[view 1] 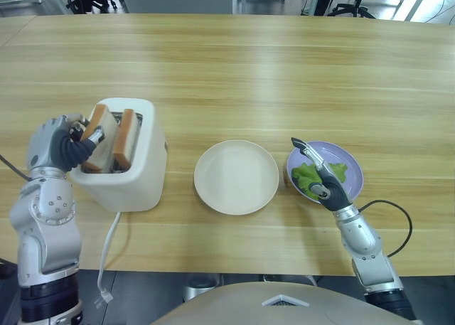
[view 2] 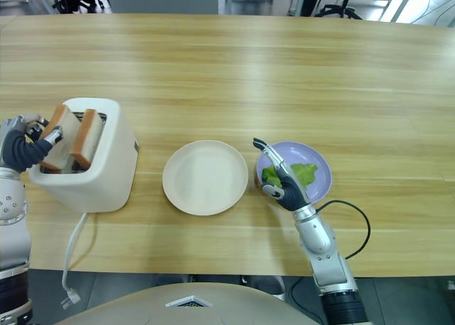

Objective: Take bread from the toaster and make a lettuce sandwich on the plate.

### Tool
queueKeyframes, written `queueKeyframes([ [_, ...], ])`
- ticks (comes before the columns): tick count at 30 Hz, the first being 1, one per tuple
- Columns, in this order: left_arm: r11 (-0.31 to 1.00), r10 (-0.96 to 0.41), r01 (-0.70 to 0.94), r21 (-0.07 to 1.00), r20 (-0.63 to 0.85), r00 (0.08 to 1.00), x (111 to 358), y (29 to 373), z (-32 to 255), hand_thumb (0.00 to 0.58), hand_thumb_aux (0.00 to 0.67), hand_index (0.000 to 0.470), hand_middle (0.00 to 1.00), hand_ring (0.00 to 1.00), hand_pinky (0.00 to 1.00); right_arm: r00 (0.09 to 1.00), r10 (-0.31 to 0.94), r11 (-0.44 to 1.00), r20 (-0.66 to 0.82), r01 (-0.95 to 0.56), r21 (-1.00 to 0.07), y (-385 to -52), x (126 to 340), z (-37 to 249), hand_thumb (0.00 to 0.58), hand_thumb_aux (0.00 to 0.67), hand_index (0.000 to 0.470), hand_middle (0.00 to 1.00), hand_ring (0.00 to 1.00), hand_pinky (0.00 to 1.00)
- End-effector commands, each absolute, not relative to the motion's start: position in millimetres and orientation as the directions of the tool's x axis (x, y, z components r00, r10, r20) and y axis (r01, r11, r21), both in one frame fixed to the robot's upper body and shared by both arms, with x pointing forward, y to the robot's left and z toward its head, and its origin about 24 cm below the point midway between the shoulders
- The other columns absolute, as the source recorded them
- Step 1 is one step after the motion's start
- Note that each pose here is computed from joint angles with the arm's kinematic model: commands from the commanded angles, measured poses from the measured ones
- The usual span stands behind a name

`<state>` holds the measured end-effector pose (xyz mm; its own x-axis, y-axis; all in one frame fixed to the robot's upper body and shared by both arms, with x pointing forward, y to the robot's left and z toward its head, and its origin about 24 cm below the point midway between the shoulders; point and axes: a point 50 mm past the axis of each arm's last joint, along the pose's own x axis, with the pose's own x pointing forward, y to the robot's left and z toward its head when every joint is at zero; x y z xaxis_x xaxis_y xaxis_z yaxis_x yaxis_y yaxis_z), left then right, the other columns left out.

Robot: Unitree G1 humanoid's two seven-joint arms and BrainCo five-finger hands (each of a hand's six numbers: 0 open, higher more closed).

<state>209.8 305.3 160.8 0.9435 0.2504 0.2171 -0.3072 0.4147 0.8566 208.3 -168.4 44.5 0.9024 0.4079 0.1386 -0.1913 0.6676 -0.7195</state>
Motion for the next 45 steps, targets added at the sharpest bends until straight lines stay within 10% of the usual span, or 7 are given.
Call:
queueKeyframes([
  [1, 0.439, 0.231, -0.475, 0.762, 0.415, 0.88, 206, 303, 188, 0.58, 0.67, 0.46, 1.0, 1.0, 1.0, 0.946, 0.323, 0.302, -0.042, -0.145, -0.942, -202, 222, 23, 0.0, 0.0, 0.0, 0.0, 0.0, 0.0],
  [13, 0.431, 0.087, -0.66, 0.615, 0.7, 0.709, 202, 274, 249, 0.58, 0.67, 0.46, 1.0, 1.0, 1.0, 0.951, 0.143, -0.279, -0.276, -0.229, -0.933, -256, 243, -3, 0.0, 0.0, 0.0, 0.0, 0.0, 0.0],
  [15, 0.439, 0.055, -0.656, 0.613, 0.711, 0.701, 203, 265, 253, 0.58, 0.67, 0.46, 1.0, 1.0, 1.0, 0.945, 0.147, -0.298, -0.294, -0.241, -0.924, -257, 243, -6, 0.319, 0.221, 0.152, 0.0, 0.0, 0.0],
  [16, 0.447, 0.04, -0.65, 0.615, 0.712, 0.701, 204, 261, 254, 0.58, 0.67, 0.46, 1.0, 1.0, 1.0, 0.943, 0.15, -0.302, -0.299, -0.244, -0.922, -257, 243, -7, 0.319, 0.221, 0.152, 0.0, 0.0, 0.0],
  [18, 0.473, 0.008, -0.642, 0.603, 0.726, 0.688, 203, 251, 258, 0.58, 0.67, 0.46, 1.0, 1.0, 1.0, 0.936, 0.153, -0.316, -0.317, -0.257, -0.913, -257, 242, -10, 0.58, 0.67, 0.46, 0.0, 0.0, 0.0],
  [27, 0.754, -0.176, -0.299, 0.585, 0.619, 0.766, 218, 187, 238, 0.58, 0.67, 0.46, 1.0, 1.0, 1.0, 0.939, 0.209, -0.278, -0.272, -0.209, -0.937, -251, 242, -5, 0.58, 0.67, 0.46, 0.0, 0.0, 0.0],
  [45, 0.738, -0.294, 0.367, 0.566, -0.22, 0.93, 255, 124, 3, 0.58, 0.67, 0.46, 1.0, 1.0, 1.0, 0.928, 0.341, -0.035, 0.151, 0.173, -0.984, -224, 252, 61, 0.58, 0.67, 0.46, 0.0, 0.0, 0.0],
])
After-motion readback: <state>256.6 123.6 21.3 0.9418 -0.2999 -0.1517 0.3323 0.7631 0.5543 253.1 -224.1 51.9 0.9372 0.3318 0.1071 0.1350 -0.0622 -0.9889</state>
